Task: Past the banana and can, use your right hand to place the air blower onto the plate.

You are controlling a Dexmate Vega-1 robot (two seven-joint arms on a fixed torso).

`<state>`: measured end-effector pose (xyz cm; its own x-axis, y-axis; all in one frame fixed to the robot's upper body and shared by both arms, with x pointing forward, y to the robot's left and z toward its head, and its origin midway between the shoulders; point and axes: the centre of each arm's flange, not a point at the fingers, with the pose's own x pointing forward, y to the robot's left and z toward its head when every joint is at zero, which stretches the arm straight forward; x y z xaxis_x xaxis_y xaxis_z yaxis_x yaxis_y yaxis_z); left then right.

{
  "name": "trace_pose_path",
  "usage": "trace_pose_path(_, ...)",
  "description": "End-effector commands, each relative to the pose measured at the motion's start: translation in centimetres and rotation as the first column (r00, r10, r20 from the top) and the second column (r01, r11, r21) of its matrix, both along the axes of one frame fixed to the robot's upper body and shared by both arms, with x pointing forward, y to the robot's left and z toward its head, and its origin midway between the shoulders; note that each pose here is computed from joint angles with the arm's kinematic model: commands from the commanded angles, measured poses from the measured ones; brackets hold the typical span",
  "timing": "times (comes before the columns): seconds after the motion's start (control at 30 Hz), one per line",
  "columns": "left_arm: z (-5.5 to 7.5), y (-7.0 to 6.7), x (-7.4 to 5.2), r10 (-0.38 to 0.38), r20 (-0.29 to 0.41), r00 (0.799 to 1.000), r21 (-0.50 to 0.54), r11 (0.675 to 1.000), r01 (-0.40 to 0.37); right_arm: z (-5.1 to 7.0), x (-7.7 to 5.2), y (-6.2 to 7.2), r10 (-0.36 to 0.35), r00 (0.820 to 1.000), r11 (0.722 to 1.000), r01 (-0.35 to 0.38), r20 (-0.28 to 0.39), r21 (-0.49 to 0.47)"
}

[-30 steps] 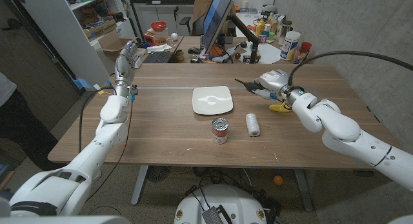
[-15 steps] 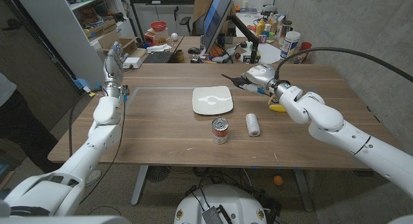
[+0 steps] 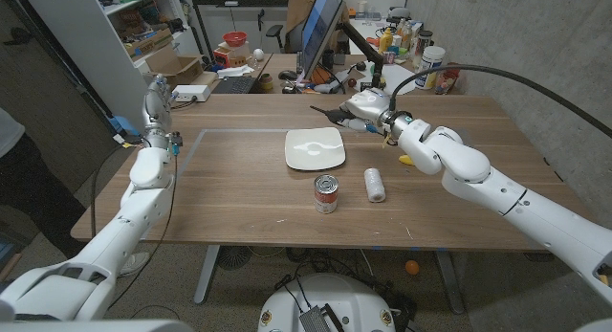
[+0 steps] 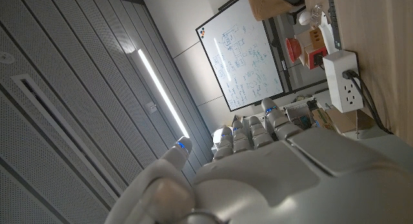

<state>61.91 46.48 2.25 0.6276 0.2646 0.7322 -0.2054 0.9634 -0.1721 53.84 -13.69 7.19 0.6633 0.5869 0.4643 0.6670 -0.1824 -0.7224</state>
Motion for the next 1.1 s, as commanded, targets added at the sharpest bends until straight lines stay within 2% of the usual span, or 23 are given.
trace_pose_path(0.03,-1.1,1.2,1.0,-0.011,-0.047,0.999,-0.01,1.0,0.01,0.3,2.0,3.6,0.039,0.999,0.998,-0.041,-0.025,-0.053)
trace_pose_path(0.27,-1.4,1.2,1.4,-0.021,-0.067,0.998,-0.002,1.0,0.02,0.2,3.8,5.8,0.058,0.997,0.996,-0.061,-0.052,-0.072)
trace_pose_path(0.5,-1.8,1.0,1.5,-0.031,-0.07,0.997,0.005,0.999,0.032,0.4,5.5,7.2,0.064,0.996,0.995,-0.069,-0.069,-0.075)
trace_pose_path(0.83,-1.7,0.2,1.3,-0.049,-0.06,0.997,0.026,0.998,0.051,0.1,7.6,7.9,0.038,0.996,0.996,-0.045,-0.086,-0.077)
trace_pose_path(1.1,-1.4,-0.8,1.1,-0.072,-0.051,0.996,0.052,0.996,0.075,-0.7,9.5,8.2,0.012,0.995,0.997,-0.02,-0.104,-0.081)
